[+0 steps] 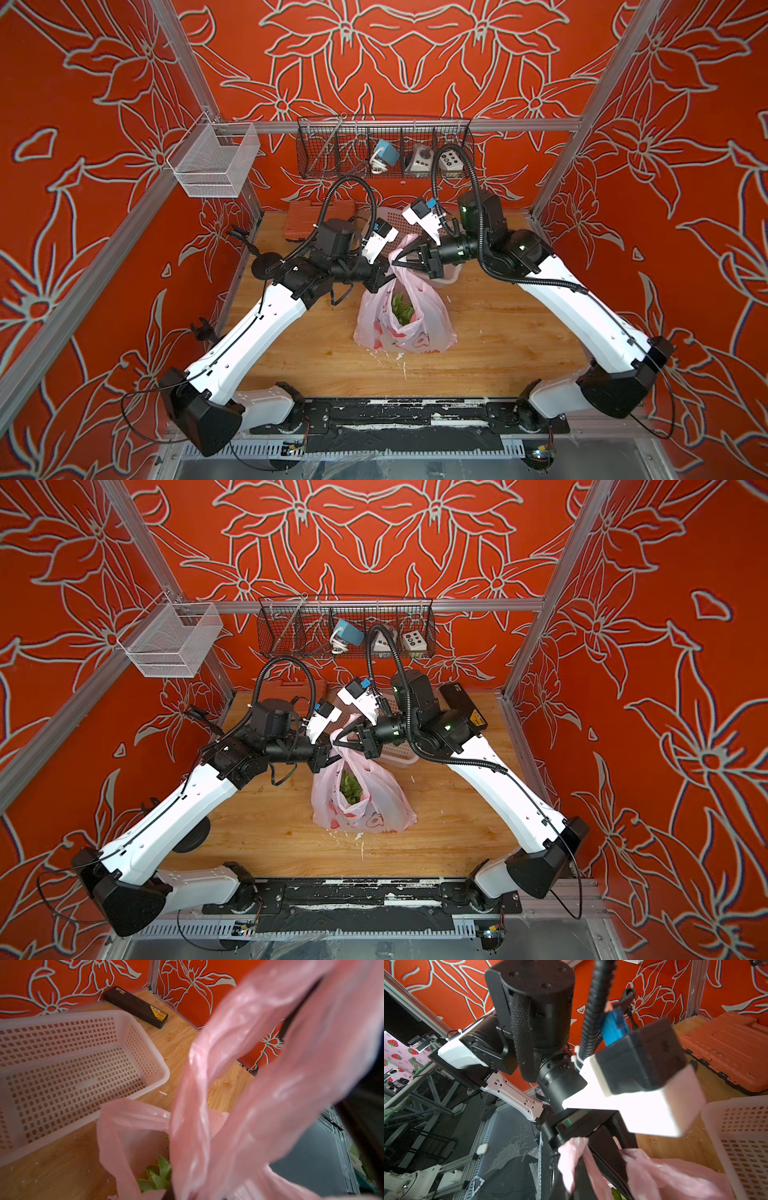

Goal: Place the pineapple into a plastic bag & tie a knot
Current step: Cross the plastic bag at the center of the board.

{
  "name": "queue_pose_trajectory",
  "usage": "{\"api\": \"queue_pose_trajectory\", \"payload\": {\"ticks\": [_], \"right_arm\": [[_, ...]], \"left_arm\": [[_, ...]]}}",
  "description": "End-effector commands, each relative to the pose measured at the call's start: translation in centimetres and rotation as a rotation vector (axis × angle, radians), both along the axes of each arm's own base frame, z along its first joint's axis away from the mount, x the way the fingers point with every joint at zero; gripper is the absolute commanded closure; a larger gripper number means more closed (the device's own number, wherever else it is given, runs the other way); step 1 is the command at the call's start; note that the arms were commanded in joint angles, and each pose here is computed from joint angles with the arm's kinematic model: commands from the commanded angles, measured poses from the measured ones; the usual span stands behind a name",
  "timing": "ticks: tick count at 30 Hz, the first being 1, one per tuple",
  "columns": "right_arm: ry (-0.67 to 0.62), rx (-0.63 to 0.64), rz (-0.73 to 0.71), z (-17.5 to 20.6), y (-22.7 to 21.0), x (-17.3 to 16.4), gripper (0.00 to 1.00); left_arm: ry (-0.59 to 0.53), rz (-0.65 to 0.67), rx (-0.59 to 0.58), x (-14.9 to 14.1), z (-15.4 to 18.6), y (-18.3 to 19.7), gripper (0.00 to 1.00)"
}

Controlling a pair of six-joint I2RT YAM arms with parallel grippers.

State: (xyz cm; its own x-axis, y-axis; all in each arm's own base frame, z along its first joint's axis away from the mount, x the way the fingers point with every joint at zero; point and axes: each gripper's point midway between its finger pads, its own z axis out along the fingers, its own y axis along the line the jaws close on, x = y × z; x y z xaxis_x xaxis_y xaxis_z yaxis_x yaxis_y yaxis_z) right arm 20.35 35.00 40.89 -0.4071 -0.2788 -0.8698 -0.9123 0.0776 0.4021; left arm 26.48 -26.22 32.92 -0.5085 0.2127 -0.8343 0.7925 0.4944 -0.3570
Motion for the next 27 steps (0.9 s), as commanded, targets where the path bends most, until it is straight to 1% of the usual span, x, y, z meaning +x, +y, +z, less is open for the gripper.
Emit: {"api": "queue_pose_trajectory", "payload": {"ticks": [1, 9, 13, 15, 21, 22, 25, 27], "right_arm": [[-0.037, 0.029, -0.045, 1.3, 0.2, 0.8, 1.00], [0.002, -0.013, -0.109, -0.3, 0.0, 2.5, 1.00], [0.014, -0.026, -0.120, -0.9, -0.3, 3.1, 1.00], [0.020, -0.029, -0.112, -1.0, -0.3, 3.1, 1.00], [0.041, -0.036, -0.068, -1.4, -0.3, 2.8, 1.00], [0.044, -0.034, -0.056, -1.4, -0.2, 2.6, 1.00], [0.050, -0.034, -0.034, -1.3, -0.2, 2.2, 1.00], [0.055, -0.025, -0.021, -1.1, -0.2, 2.0, 1.00]], "left_arm": [[-0.117, -0.089, -0.052, -1.3, 2.4, -0.5, 0.88], [-0.136, -0.110, -0.019, -2.2, 2.0, -0.4, 0.78], [-0.139, -0.126, -0.010, -2.8, 2.0, -0.4, 0.68], [-0.137, -0.137, -0.010, -3.1, 2.0, -0.4, 0.63], [-0.100, -0.196, -0.016, -4.2, 2.0, -0.7, 0.57], [-0.096, -0.206, -0.018, -4.3, 2.0, -0.7, 0.54], [-0.084, -0.219, -0.029, -4.4, 2.0, -0.9, 0.52], [-0.084, -0.205, -0.034, -4.1, 2.1, -1.0, 0.48]]}}
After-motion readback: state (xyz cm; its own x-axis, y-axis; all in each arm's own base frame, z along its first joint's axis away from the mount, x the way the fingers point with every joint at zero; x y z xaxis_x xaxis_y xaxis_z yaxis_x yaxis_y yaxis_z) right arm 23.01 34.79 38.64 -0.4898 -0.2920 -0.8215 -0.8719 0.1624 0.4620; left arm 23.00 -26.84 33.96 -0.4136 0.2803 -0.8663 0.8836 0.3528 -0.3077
